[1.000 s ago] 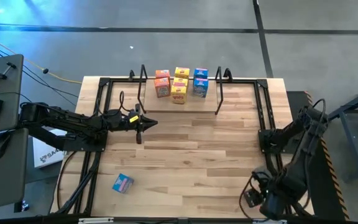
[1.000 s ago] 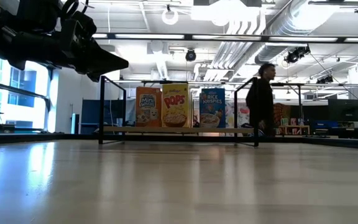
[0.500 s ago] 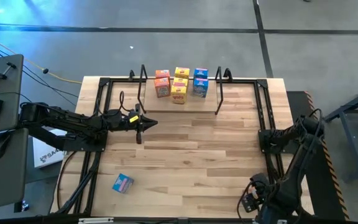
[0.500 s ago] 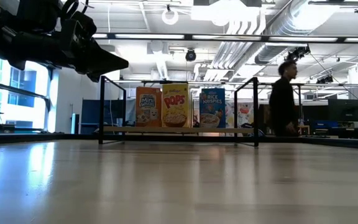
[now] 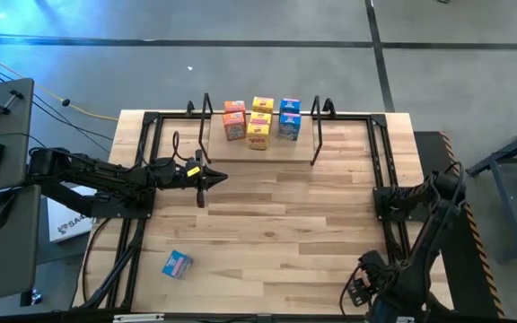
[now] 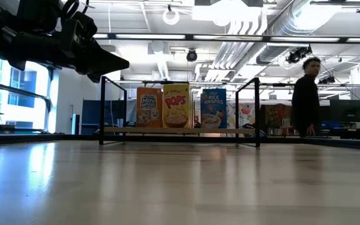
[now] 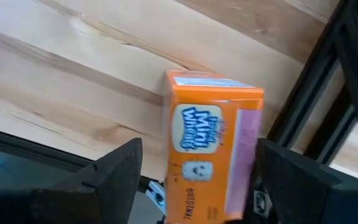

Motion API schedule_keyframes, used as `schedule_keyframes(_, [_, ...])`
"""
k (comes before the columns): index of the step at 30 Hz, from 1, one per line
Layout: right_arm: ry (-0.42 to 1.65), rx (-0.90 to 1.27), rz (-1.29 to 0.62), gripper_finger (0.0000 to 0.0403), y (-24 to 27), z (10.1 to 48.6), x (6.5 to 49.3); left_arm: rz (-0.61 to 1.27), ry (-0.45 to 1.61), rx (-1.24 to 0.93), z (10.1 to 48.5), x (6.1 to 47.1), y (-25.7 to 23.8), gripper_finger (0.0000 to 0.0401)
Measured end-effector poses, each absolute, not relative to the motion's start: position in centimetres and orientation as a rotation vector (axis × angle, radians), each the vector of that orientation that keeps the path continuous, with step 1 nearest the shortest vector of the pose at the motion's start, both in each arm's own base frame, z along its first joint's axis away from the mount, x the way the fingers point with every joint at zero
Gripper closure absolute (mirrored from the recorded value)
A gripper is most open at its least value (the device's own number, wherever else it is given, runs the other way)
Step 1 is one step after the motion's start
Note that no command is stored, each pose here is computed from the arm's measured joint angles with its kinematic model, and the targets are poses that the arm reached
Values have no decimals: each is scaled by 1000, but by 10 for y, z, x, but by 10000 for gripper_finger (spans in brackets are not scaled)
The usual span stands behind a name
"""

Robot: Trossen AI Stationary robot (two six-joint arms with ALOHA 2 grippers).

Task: Stack cereal on shelf
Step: Put the orange cereal box on the shelf aligned with the other orange cereal boxes

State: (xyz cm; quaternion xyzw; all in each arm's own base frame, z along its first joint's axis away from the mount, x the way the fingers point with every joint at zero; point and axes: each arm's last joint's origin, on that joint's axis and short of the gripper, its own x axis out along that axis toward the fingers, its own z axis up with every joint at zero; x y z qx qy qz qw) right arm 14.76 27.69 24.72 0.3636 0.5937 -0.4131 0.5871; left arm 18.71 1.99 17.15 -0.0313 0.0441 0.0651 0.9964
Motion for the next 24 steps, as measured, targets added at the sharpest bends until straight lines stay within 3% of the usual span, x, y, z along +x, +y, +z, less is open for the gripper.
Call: schedule_keyframes(24, [1364,855,-938,121,274,224,154,108,88,-81,171,187,19,392])
